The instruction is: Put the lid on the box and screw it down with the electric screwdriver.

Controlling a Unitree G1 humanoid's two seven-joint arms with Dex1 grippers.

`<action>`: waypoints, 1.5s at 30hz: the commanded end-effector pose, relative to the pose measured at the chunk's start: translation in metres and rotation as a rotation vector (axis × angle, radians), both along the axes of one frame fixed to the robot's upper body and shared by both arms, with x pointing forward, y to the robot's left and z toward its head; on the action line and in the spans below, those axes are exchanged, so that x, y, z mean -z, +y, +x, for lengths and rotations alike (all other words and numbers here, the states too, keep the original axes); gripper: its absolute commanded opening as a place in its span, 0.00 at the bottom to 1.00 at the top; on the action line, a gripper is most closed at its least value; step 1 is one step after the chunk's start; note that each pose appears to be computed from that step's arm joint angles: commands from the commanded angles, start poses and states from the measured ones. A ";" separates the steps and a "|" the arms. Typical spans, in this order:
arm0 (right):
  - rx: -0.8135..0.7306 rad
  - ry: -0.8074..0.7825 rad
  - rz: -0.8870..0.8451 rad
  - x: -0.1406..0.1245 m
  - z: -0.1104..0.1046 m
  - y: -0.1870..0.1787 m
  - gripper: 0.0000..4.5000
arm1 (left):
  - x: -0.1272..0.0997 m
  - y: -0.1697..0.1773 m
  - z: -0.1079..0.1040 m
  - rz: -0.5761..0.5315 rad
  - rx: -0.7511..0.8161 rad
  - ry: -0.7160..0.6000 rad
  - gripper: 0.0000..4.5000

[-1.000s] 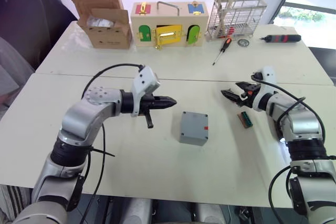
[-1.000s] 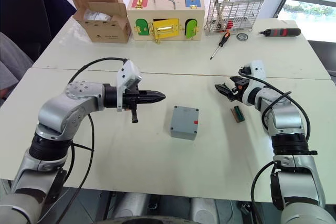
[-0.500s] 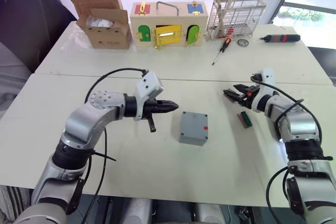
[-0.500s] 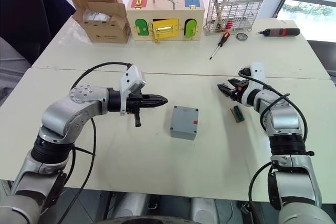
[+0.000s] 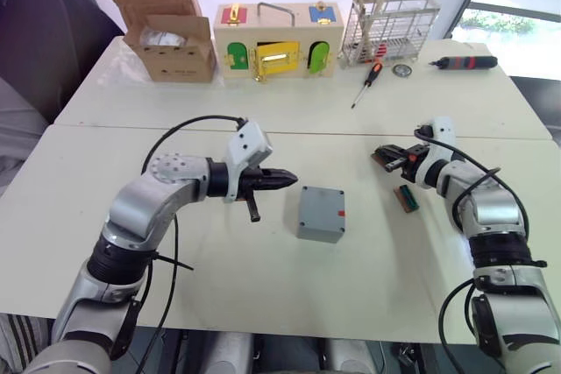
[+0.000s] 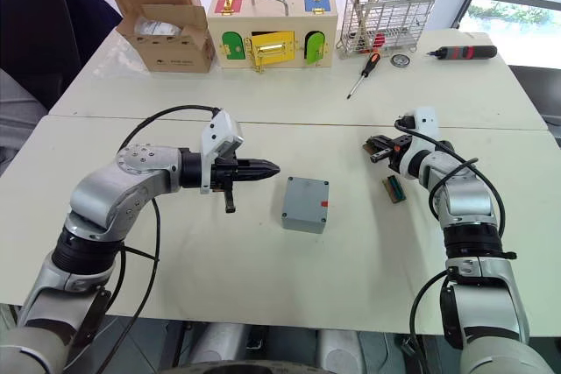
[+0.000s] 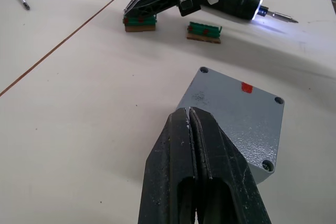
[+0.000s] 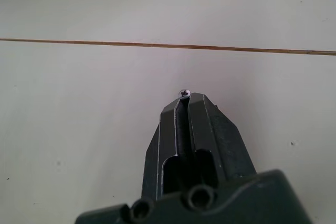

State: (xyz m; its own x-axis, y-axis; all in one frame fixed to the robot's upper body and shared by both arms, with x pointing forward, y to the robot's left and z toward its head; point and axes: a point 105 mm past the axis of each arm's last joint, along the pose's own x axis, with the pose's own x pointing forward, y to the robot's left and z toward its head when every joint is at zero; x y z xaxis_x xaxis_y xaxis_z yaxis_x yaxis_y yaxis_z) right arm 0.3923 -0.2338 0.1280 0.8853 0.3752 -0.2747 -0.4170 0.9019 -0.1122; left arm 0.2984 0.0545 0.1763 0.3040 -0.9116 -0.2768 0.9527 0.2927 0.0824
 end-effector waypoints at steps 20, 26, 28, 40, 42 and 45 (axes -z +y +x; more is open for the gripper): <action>-0.031 -0.051 0.035 -0.024 -0.002 0.004 0.01 | 0.002 -0.004 -0.001 -0.013 0.022 -0.012 0.00; -0.052 0.014 0.008 -0.007 -0.007 0.008 0.01 | 0.004 -0.006 -0.002 -0.010 0.029 -0.013 0.00; -0.047 0.015 0.000 -0.007 -0.006 0.008 0.07 | 0.004 -0.006 -0.002 -0.010 0.027 -0.014 0.00; -0.034 -0.031 0.003 -0.023 0.000 0.005 0.67 | 0.006 -0.006 -0.002 -0.017 0.022 -0.012 0.00; -0.037 -0.037 0.011 -0.025 0.000 0.006 0.67 | 0.006 -0.007 -0.002 -0.018 0.022 -0.012 0.00; -0.040 -0.041 0.019 -0.026 0.000 0.007 0.67 | 0.007 -0.007 -0.002 -0.018 0.021 -0.011 0.00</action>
State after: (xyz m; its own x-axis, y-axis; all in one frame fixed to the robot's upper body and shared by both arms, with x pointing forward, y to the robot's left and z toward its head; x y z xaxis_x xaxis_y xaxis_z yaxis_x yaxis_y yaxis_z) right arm 0.3896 -0.2269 0.1324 0.8630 0.4078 -0.2981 -0.4516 0.8873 -0.0935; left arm 0.2988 0.0507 0.1610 0.2958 -0.9122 -0.2836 0.9546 0.2934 0.0518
